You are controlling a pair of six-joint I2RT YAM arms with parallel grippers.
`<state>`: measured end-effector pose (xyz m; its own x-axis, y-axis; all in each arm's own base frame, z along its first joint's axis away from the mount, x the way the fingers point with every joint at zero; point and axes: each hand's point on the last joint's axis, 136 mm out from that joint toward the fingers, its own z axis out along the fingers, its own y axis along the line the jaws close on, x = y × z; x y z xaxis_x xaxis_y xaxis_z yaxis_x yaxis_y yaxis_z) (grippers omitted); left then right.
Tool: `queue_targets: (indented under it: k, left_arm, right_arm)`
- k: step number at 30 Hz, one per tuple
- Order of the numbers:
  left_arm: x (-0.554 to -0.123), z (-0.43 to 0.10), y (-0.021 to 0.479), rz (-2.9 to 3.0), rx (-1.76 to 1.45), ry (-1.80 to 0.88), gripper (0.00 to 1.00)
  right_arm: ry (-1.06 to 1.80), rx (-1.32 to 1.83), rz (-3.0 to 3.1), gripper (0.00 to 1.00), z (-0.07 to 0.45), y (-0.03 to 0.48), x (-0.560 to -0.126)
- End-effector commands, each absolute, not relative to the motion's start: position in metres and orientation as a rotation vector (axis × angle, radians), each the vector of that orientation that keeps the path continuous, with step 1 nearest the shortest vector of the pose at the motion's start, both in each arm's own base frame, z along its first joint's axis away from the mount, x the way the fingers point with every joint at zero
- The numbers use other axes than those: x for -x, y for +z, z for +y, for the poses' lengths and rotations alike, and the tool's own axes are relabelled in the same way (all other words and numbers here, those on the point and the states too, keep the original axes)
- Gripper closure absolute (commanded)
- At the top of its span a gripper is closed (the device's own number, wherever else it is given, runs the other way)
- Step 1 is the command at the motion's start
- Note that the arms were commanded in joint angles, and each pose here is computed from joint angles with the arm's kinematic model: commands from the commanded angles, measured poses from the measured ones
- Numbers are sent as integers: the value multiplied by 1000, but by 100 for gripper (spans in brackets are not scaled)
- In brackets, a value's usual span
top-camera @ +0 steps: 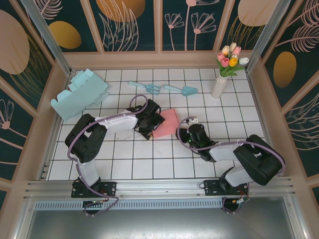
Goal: Fold the paper box
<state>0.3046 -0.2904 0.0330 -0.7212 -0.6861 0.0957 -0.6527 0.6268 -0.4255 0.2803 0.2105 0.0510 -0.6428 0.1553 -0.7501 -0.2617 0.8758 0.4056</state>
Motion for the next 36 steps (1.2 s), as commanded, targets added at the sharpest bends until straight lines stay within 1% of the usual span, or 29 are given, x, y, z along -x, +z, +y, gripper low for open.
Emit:
queue_targets:
  k: [1,23,31,36]
  left_arm:
    - [-278,-242,-9,2833,1227,-302,13]
    - [-270,-237,-16,2871,1193,-255,13]
    - [-270,-236,-17,2877,1181,-242,12]
    - [-270,-236,-17,2882,1182,-246,13]
  right_arm:
    - [544,66,2197,66,199,41,-279]
    - [578,110,2112,70,204,38,-281]
    - [592,134,2084,70,208,25,-282]
    - [642,121,2056,68,212,23,-283]
